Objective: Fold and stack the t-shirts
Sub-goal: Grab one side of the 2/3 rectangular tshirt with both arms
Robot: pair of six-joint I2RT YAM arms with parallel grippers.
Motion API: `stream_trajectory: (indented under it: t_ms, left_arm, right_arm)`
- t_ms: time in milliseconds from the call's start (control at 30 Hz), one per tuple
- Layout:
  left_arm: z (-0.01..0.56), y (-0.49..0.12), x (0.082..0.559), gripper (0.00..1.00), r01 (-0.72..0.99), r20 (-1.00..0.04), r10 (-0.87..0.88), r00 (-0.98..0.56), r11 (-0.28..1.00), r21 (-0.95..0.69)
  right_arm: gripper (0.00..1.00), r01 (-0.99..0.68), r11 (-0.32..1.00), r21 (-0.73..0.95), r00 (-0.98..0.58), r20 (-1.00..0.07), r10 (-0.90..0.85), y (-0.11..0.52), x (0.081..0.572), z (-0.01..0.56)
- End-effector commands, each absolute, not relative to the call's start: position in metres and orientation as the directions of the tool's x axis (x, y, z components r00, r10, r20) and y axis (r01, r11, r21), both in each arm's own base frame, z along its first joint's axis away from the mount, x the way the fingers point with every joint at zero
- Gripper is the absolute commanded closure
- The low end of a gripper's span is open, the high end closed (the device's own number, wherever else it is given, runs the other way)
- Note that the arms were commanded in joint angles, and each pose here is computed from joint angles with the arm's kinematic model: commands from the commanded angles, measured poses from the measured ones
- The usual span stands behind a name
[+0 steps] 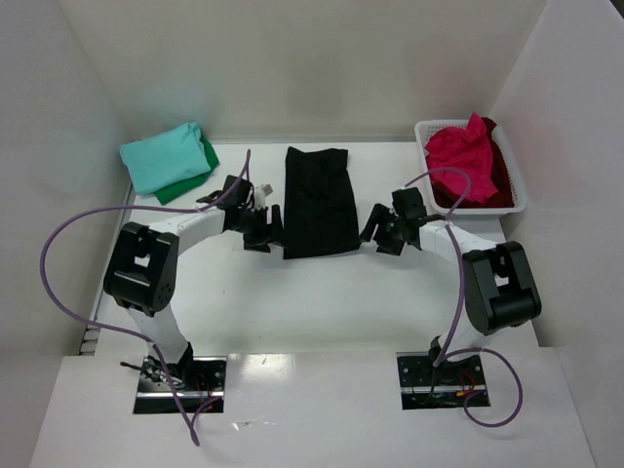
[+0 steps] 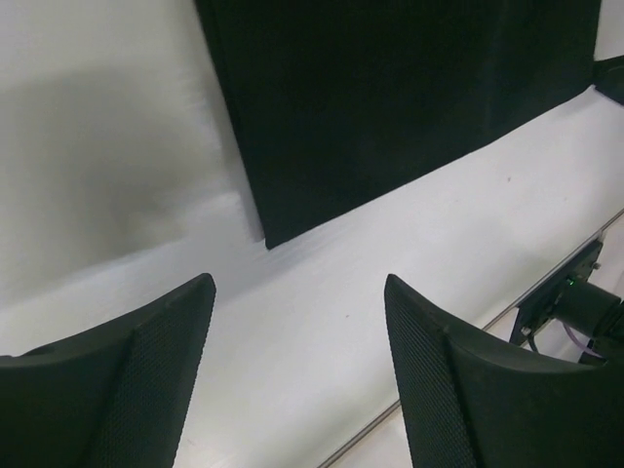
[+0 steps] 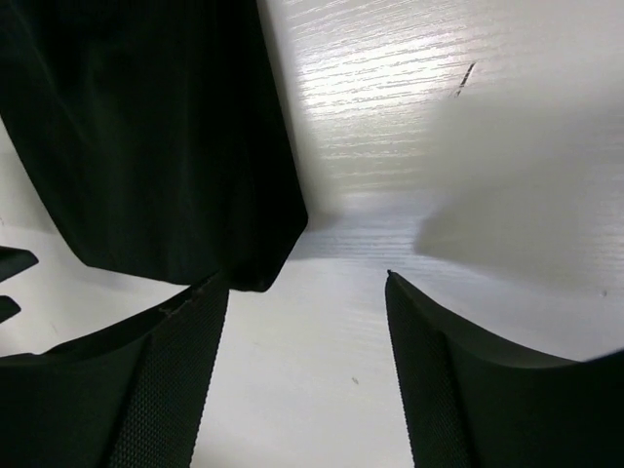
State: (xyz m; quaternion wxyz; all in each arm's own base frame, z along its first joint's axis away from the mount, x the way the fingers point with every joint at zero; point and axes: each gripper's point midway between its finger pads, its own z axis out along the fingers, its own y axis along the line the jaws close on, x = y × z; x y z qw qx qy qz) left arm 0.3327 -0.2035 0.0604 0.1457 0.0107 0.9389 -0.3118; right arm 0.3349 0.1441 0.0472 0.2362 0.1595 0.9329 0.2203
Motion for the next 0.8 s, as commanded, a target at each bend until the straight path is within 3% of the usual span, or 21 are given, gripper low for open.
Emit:
stream_trajectory:
  t_ms: [0, 233, 533, 767]
  left_arm:
    - [0.055, -0.213, 0.342, 0.24, 0.115, -0.284, -0.084, -0.955, 0.778, -0.617]
    - [0.043, -0.215, 0.339, 0.28, 0.100, -0.248, -0.076, -0.966, 0.772, -0.628]
    - [0.036, -0.217, 0.338, 0.32, 0.092, -0.224, -0.070, -0.972, 0.765, -0.638]
    - [0.032, -0.214, 0.337, 0.33, 0.083, -0.222, -0.075, -0.972, 0.778, -0.623]
  right_arm:
    - [0.30, 0.180, 0.839, 0.513, -0.833, -0.374, 0.407, 0.156, 0.346, 0.044]
    - [0.41, 0.179, 0.832, 0.525, -0.831, -0.371, 0.414, 0.159, 0.351, 0.042]
    - [0.43, 0.167, 0.802, 0.573, -0.826, -0.363, 0.431, 0.169, 0.358, 0.045]
    - [0.49, 0.169, 0.801, 0.574, -0.848, -0.329, 0.415, 0.182, 0.354, 0.033]
